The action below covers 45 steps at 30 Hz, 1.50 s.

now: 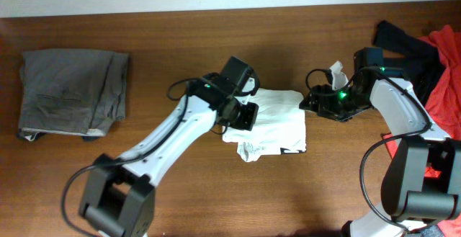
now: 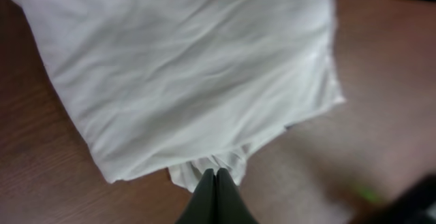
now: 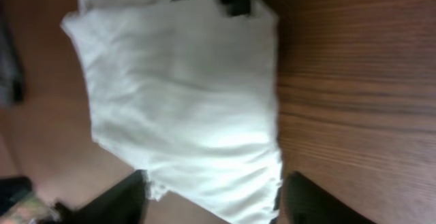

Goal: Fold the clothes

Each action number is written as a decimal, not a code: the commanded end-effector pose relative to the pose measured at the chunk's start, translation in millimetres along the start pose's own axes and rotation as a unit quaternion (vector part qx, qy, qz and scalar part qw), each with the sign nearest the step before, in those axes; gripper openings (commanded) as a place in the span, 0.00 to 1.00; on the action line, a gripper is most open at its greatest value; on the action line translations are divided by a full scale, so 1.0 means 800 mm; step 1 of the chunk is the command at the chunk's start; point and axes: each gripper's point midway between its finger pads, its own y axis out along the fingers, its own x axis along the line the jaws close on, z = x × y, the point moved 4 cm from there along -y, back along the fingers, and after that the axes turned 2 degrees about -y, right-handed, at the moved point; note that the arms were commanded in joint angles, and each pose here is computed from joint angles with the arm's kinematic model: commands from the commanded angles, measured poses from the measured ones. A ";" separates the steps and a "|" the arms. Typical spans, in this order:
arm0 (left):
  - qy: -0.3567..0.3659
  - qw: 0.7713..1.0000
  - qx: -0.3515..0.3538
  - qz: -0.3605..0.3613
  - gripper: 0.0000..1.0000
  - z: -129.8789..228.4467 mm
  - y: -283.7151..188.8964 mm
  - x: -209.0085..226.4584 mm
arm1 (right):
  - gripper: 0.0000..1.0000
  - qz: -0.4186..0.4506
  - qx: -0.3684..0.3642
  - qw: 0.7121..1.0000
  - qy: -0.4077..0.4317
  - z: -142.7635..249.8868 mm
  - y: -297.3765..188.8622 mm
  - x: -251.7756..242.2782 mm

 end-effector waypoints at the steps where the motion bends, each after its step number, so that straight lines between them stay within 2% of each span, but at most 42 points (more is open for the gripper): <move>1: -0.031 0.998 0.014 -0.045 0.20 0.006 0.029 0.015 | 0.82 0.061 -0.011 0.998 -0.006 -0.004 -0.012 -0.015; 2: -0.034 0.998 0.021 -0.046 0.31 0.007 0.037 0.017 | 0.84 0.070 -0.008 0.998 -0.004 -0.003 -0.012 -0.019; 8: -0.028 0.997 0.050 -0.054 0.52 0.019 0.065 0.015 | 0.96 0.080 -0.009 0.997 0.008 -0.002 -0.017 -0.029; 11: -0.043 0.994 0.035 -0.099 0.73 0.018 0.067 0.024 | 0.97 0.081 -0.010 0.997 0.011 -0.002 -0.019 -0.032; 13: -0.050 0.990 0.013 -0.129 0.80 0.011 0.066 0.032 | 0.97 0.081 -0.010 0.997 0.012 -0.002 -0.019 -0.032; 17: -0.002 0.992 -0.014 -0.127 0.81 -0.006 0.066 0.030 | 0.98 0.081 -0.010 0.997 0.011 -0.002 -0.019 -0.033; 20: 0.014 0.992 -0.010 -0.128 0.87 -0.005 0.067 0.030 | 0.98 0.081 -0.010 0.997 0.011 -0.002 -0.019 -0.033; 28: 0.012 0.990 -0.001 -0.140 0.87 -0.001 0.080 0.037 | 0.98 0.081 -0.010 0.997 0.012 -0.002 -0.018 -0.033; 29: 0.011 0.989 0.002 -0.146 0.92 0.000 0.083 0.040 | 0.98 0.081 -0.010 0.997 0.011 -0.002 -0.018 -0.033; 34: 0.008 0.985 0.019 -0.169 0.91 0.007 0.101 0.052 | 0.98 0.081 -0.009 0.997 0.012 -0.002 -0.018 -0.033; 37: 0.009 0.986 0.010 -0.165 0.89 0.001 0.087 0.046 | 0.98 0.086 -0.010 0.996 0.012 -0.002 -0.019 -0.035; 38: 0.010 0.987 0.005 -0.163 0.84 -0.003 0.080 0.041 | 0.98 0.096 -0.012 0.995 0.014 -0.003 -0.020 -0.039; 39: 0.012 0.987 0.000 -0.160 0.82 -0.006 0.071 0.036 | 0.99 0.103 -0.015 0.994 0.016 -0.004 -0.022 -0.042; 45: 0.031 0.989 -0.041 -0.137 0.82 -0.019 0.009 -0.005 | 0.99 0.102 -0.055 0.992 0.058 -0.022 -0.049 -0.066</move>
